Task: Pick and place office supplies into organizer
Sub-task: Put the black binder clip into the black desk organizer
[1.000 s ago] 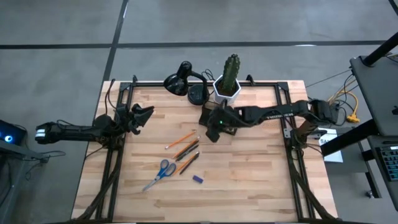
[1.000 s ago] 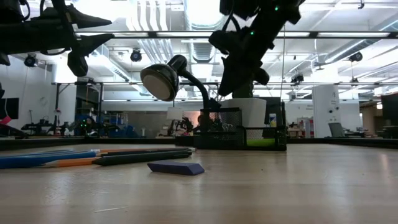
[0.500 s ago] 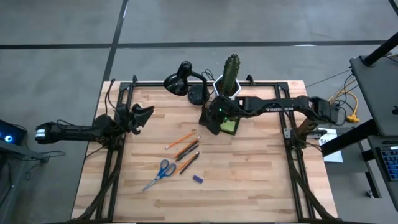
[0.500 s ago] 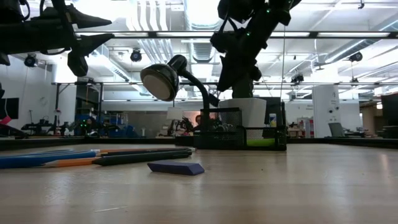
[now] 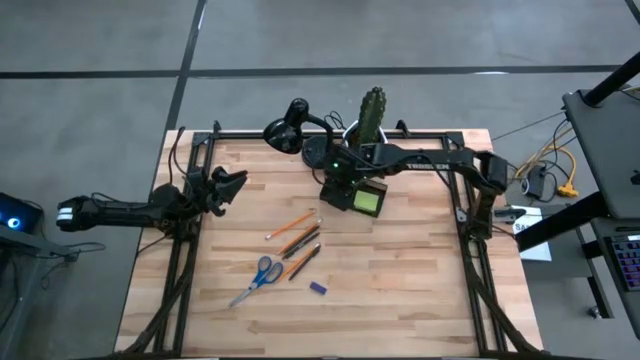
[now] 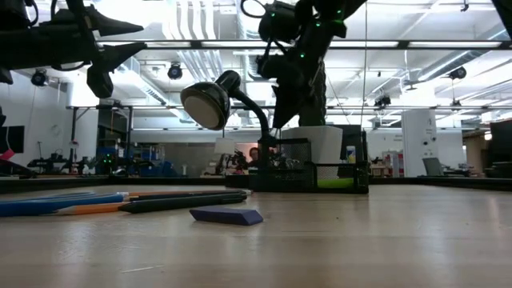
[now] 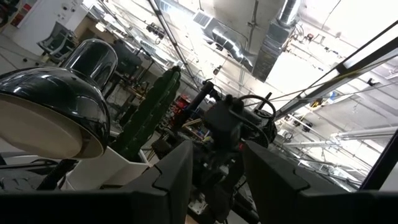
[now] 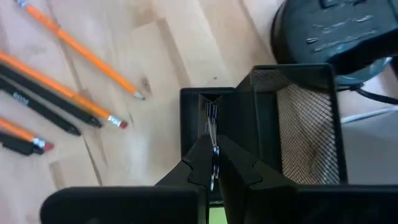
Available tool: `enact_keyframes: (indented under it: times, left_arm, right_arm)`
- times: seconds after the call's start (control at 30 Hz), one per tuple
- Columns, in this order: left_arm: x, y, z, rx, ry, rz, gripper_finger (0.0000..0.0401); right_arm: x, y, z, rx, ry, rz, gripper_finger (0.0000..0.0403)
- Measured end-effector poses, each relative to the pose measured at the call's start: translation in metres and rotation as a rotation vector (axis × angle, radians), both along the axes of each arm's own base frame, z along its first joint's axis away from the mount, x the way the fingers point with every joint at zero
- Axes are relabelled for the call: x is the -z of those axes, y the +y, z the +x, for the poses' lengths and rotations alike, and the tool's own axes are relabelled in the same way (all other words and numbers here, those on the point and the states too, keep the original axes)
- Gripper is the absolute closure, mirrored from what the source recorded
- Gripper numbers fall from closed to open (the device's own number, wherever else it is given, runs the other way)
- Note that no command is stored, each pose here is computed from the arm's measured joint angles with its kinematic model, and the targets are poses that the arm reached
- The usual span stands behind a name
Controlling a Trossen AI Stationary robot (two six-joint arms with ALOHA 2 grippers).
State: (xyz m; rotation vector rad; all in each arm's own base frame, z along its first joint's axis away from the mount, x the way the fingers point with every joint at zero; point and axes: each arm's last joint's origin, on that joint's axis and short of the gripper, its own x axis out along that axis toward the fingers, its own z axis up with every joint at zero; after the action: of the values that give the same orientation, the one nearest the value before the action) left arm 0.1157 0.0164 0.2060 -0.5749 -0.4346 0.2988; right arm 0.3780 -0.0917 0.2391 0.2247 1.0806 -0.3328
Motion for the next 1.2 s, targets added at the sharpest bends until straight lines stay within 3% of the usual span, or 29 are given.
enact_keyframes:
  times: [0.57,1.2]
  left_arm:
    - [0.000,0.000,0.000,0.000,0.004,0.000,0.0273]
    - [0.000,0.000,0.000,-0.001,0.007,0.003,0.0273]
  right_arm:
    - [0.040,-0.012,0.016,-0.087,0.187,0.069,0.0394]
    - [0.039,-0.012,0.017,-0.110,0.175,0.086,0.0394]
